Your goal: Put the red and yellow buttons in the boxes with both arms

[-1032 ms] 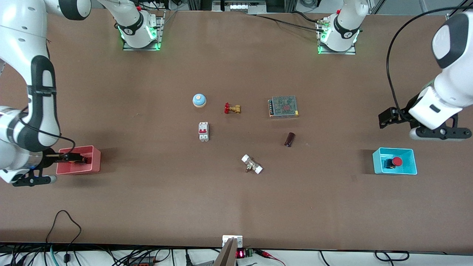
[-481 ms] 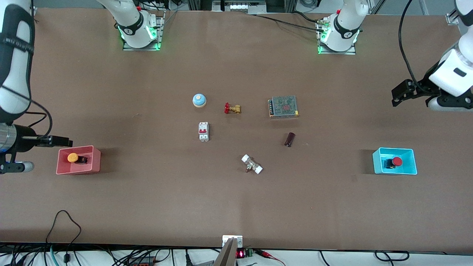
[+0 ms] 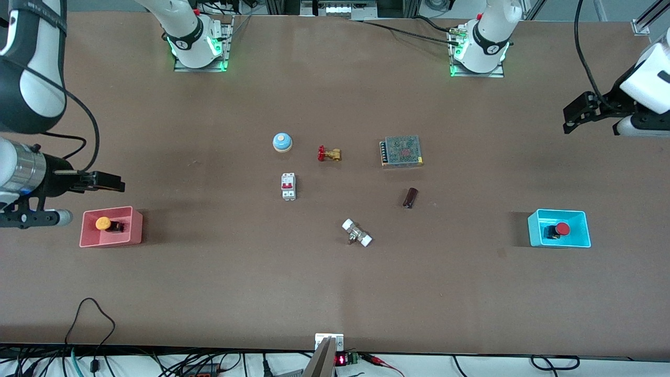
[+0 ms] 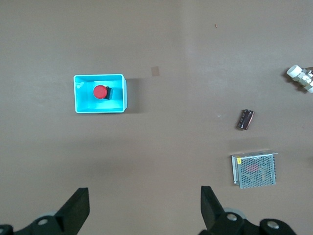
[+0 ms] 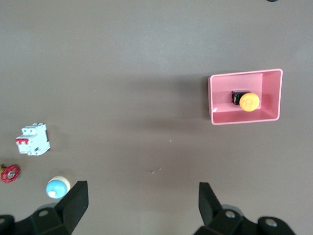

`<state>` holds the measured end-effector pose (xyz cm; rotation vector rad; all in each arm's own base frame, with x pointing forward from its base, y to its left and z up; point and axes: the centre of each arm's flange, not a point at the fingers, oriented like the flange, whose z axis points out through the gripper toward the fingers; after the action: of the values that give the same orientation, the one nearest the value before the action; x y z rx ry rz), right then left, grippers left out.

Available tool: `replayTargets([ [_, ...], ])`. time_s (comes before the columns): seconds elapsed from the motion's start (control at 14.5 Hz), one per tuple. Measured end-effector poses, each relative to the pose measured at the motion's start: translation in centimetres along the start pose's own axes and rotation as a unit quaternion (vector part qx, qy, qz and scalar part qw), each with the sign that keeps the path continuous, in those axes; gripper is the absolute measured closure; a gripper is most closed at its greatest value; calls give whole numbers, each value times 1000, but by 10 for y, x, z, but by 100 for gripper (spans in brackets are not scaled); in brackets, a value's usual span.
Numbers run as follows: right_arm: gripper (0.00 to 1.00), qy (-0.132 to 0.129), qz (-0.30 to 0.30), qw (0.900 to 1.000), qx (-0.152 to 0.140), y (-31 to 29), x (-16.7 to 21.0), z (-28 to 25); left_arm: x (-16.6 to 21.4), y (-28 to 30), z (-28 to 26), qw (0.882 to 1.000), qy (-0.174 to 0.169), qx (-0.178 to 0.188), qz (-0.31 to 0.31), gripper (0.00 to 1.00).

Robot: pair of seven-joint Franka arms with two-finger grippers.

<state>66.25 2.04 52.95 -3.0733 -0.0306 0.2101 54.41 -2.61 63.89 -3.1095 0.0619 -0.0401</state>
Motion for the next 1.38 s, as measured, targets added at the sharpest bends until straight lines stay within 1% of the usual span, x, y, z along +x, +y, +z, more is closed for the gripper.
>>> replayTargets([
  [0.21, 0, 6, 7, 1000, 4, 9, -17, -21, -3, 0, -18, 1000, 5, -15, 3, 0],
  [0.55, 0, -2, 28, 1000, -2, 50, -28, -28, -3, 0, -17, 1000, 3, -20, 9, 0],
  [0.69, 0, -3, 25, 1000, -12, 77, -33, -32, -3, 0, -15, 1000, 0, -20, 9, 0],
  [0.76, 0, -4, 20, 999, -25, 86, -37, -34, -3, 0, -15, 1000, -2, -20, 9, 0],
  [0.89, 0, -6, 6, 999, -52, 81, -46, -41, -2, -1, -15, 1000, -2, -20, 8, 0],
  [0.96, 0, -5, 6, 998, -57, 72, -53, -44, -2, -2, -14, 1000, -2, -20, 7, 0],
  [1.17, 0, -5, 24, 998, -56, 58, -72, -50, -2, -8, -14, 1000, -3, -20, 2, 0],
  [1.38, 0, -13, 33, 998, -53, 65, -90, -45, -2, -17, -14, 1000, -3, -12, -5, 0],
])
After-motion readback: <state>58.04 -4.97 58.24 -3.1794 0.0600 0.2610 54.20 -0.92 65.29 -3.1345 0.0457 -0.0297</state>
